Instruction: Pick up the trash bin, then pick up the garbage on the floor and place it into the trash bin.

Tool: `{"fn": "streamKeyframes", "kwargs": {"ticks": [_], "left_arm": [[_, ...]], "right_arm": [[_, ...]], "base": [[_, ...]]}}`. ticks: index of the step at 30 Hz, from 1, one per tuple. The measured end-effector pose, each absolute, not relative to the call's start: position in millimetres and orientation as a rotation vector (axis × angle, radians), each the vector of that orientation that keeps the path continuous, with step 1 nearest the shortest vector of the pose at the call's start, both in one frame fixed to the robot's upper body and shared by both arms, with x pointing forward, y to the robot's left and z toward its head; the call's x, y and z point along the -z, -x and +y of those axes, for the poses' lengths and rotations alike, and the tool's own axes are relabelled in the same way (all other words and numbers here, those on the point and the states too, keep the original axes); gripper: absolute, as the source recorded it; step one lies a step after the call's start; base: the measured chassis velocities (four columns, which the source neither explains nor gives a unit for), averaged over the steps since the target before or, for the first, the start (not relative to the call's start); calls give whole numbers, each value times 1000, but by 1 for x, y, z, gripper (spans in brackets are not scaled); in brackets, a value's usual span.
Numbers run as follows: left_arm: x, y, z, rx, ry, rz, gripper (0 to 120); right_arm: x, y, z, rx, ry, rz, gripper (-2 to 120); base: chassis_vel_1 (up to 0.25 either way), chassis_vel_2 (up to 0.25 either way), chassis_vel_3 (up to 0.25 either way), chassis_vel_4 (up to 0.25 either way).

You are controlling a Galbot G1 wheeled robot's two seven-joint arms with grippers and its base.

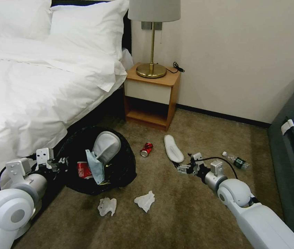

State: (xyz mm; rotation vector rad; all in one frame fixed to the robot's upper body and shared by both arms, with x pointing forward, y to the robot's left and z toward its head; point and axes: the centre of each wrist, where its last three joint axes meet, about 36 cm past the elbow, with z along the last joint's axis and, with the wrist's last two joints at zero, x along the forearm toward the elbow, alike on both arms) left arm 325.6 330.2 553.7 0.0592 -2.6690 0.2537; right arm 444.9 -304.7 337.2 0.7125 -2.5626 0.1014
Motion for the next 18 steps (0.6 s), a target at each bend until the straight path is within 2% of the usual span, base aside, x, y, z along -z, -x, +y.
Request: {"fn": "streamKeyframes", "kwargs": {"ticks": [9,18], "left_arm": [[-568,-343,330,-249,2,-2704,2],[-574,-347,330,-253,-1,-2720,2]], "right_arm": [[-283,-448,-324,-162,-864,-2446,100],[-226,-449,-265,-156,-956,-2348,100]], "base": [[0,0,0,0],[0,0,0,0]]}}
